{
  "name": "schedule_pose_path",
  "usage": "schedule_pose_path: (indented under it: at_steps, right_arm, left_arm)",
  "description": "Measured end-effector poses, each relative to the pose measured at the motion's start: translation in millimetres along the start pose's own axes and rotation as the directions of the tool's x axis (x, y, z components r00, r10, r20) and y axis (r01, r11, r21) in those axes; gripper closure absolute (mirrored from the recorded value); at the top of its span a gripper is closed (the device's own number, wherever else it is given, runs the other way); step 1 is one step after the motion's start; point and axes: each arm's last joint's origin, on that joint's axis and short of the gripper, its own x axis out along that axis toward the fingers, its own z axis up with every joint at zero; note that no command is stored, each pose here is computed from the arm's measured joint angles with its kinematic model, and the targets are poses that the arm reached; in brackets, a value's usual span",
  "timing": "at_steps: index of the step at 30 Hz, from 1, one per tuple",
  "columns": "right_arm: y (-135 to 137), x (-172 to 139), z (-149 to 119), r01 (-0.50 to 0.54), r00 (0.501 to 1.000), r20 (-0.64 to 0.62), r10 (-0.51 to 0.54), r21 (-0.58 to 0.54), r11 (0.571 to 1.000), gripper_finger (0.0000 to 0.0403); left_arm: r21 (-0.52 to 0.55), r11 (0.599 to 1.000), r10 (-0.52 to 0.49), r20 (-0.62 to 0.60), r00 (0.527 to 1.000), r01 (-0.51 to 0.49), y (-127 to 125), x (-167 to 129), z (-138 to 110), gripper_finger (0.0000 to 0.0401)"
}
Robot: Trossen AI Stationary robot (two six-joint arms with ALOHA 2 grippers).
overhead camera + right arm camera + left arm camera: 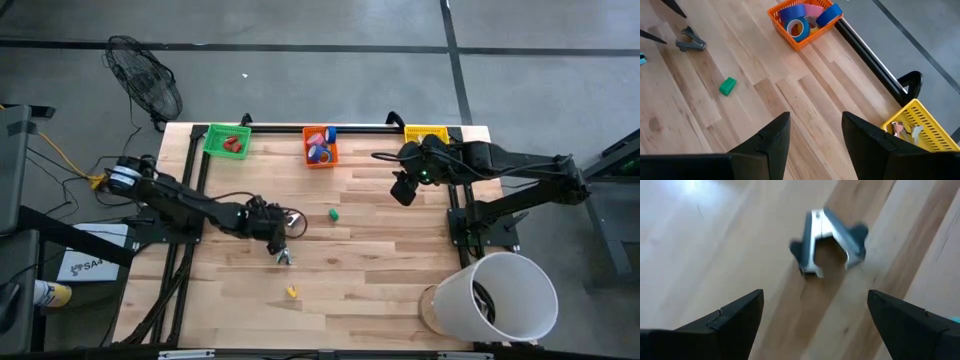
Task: Pick and place Stapler, Stapler remover, tape
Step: Put the black staple remover into the yellow bin
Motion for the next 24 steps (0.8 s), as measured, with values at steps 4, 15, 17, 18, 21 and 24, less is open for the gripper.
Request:
schedule_pose_path:
  at_steps: [4,15,17,18,21,24]
  right_arm:
    - [0.0,0.0,-0.1,0.000,1.000,-0.001,0.000,-0.005,1.000,0.0233]
    - [0.0,0.0,-0.1,0.000,1.000,-0.001,0.000,-0.008,1.000,0.0233]
    - [0.0,0.0,-0.1,0.000,1.000,-0.001,0.000,-0.008,1.000,0.0233]
    - [0.0,0.0,-0.1,0.000,1.000,-0.001,0.000,-0.008,1.000,0.0233]
    - [0.0,0.0,-0.1,0.000,1.000,-0.001,0.000,-0.008,1.000,0.0233]
    - [0.0,0.0,-0.1,0.000,1.000,-0.001,0.000,-0.013,1.000,0.0233]
  left_arm:
    - [-0.001,1.000,-0.023,0.006,1.000,0.023,-10.5,5.7,-5.1,0.0050]
    - [-0.162,0.987,0.014,0.009,1.000,-0.012,-20.6,24.8,-12.6,0.0050]
    - [-0.167,0.986,0.032,0.021,0.999,-0.028,-20.2,25.1,-12.5,0.0050]
    - [-0.166,0.985,0.040,0.026,0.999,-0.035,-19.9,25.1,-12.4,0.0050]
    - [-0.160,0.985,0.079,0.049,0.996,-0.071,-18.6,25.5,-12.2,0.0050]
    - [-0.155,0.983,0.109,0.061,0.992,-0.098,-17.1,26.2,-12.5,0.0050]
